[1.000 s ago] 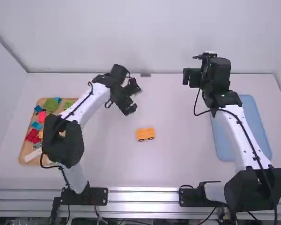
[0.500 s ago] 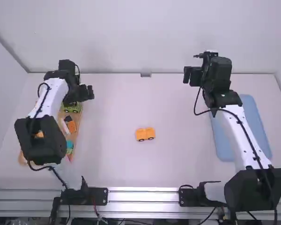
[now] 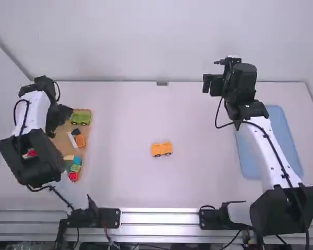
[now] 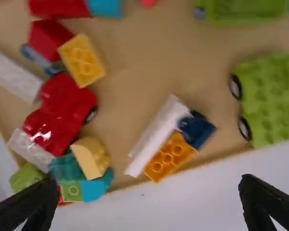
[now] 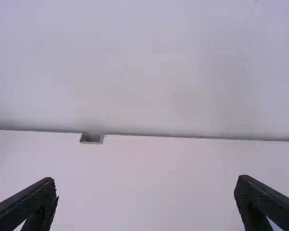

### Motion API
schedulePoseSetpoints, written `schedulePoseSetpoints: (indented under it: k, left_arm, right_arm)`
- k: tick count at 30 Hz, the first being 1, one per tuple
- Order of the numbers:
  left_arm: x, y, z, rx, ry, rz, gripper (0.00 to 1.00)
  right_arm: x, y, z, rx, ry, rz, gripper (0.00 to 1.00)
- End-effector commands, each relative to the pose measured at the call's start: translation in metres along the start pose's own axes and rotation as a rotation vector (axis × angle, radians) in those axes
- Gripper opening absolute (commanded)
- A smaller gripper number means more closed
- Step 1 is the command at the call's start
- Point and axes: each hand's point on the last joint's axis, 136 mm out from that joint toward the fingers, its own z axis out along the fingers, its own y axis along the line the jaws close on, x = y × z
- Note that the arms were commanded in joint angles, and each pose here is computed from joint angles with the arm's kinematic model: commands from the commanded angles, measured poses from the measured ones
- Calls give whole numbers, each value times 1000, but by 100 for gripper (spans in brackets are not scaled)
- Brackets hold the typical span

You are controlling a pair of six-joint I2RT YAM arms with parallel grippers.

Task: Assemble lego blocks to make yellow taxi

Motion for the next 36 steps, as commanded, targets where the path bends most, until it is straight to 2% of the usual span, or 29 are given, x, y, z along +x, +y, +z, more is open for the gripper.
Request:
schedulePoseSetpoints:
  k: [1, 9, 18, 21, 26, 36]
  left_arm:
    - [-16, 22, -6, -28, -31, -153, 99]
    - [-34, 74, 4, -92, 26, -396, 99]
    - [-49, 102, 21, -81, 48, -478, 99]
    - [-53, 94, 29, -3, 73, -402, 99]
    - [-56, 66, 37, 131, 72, -276, 93]
    - [-41, 61, 68, 39, 118, -279, 91]
  right_arm:
    - [4, -3, 3, 5, 8, 3, 98]
    - [0, 1, 3, -2, -10, -2, 98]
    - [1, 1, 3, -2, -7, -1, 98]
    - [0, 1, 3, -2, -7, -2, 98]
    - [1, 2, 3, -3, -7, -2, 98]
    - [2, 3, 3, -6, -3, -3, 98]
